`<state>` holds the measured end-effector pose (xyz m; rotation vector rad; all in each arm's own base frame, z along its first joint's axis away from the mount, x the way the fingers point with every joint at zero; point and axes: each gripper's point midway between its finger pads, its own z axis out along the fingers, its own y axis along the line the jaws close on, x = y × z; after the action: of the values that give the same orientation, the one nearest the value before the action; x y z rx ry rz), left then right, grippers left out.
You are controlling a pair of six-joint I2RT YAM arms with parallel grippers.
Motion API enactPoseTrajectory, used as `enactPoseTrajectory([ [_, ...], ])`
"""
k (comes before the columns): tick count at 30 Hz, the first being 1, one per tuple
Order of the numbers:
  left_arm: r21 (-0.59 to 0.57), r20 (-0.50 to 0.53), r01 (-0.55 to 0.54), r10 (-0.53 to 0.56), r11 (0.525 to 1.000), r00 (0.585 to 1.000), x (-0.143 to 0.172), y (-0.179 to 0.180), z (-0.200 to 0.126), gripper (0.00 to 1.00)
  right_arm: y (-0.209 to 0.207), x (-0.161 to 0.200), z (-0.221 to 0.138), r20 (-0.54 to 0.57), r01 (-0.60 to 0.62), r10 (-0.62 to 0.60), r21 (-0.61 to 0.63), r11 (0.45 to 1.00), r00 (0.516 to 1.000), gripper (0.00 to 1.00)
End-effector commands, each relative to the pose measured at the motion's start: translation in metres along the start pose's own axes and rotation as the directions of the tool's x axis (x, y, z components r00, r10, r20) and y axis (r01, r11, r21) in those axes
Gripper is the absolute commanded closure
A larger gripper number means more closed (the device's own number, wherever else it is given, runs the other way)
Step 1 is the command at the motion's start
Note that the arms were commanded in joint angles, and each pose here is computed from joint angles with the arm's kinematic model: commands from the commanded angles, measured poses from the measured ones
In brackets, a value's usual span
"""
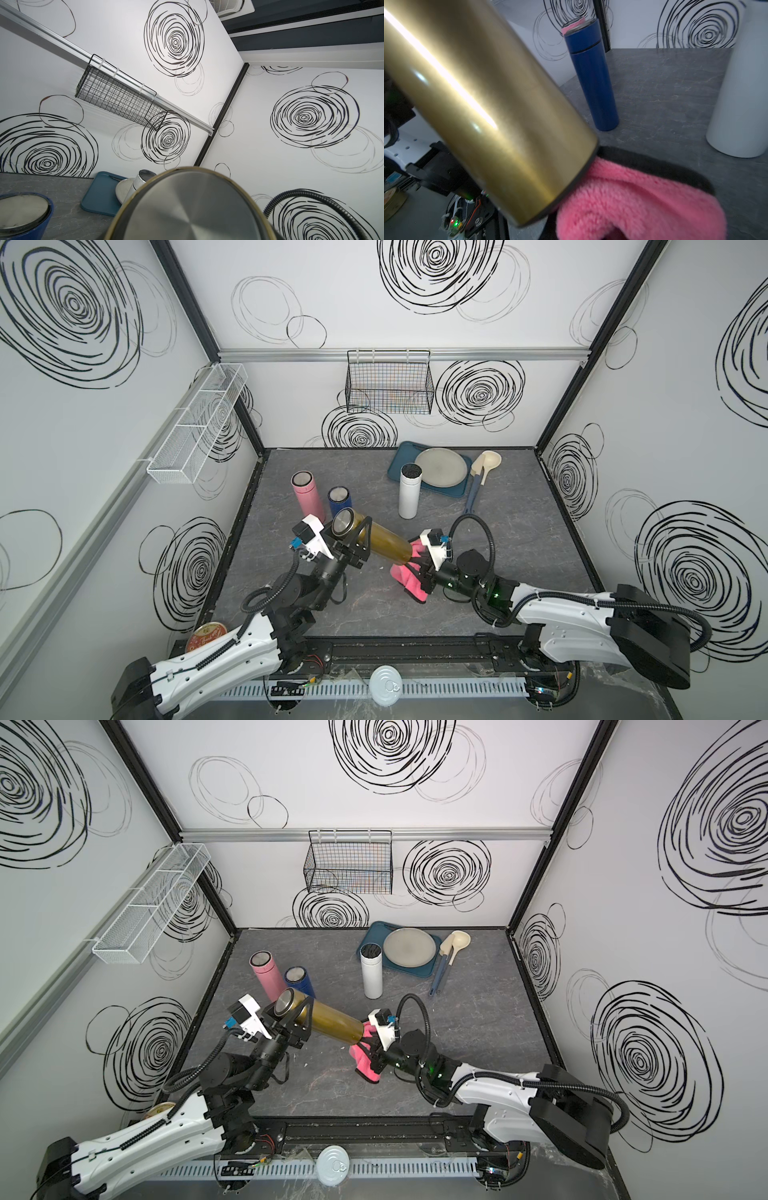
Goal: Wipe the surface of the thermos
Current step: Wipe the dirt from the surface of the thermos.
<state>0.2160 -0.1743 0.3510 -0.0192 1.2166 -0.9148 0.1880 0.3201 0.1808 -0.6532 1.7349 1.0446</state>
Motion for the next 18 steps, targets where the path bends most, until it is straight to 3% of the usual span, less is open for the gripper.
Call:
enactPoseTrajectory([
  [1, 0.062, 0.11, 0.065, -0.071, 0.996, 0.991, -0.038, -0.016, 0.0, 1.0, 0.015, -0.031, -0.008, 0.111, -0.002, 0.009, -0.06, 0.998, 0.994, 1.0],
  [7, 0.054, 0.104, 0.067, -0.073, 0.996, 0.992, -0.034, -0.015, 0.004, 1.0, 0.061, -0.022, 0.005, 0.064, 0.049, -0.038, -0.17, 0.984, 0.997, 1.0],
  [15, 0.055, 0.102, 0.07, -0.076, 0.996, 0.992, -0.034, -0.015, 0.005, 1.0, 0.016, -0.03, -0.01, 0.114, -0.036, 0.044, -0.077, 0.996, 0.992, 1.0],
  [18, 0.06, 0.103, 0.076, -0.082, 0.995, 0.991, -0.034, -0.015, 0.004, 1.0, 0.026, -0.025, -0.001, 0.088, -0.011, 0.018, -0.078, 0.997, 0.996, 1.0],
])
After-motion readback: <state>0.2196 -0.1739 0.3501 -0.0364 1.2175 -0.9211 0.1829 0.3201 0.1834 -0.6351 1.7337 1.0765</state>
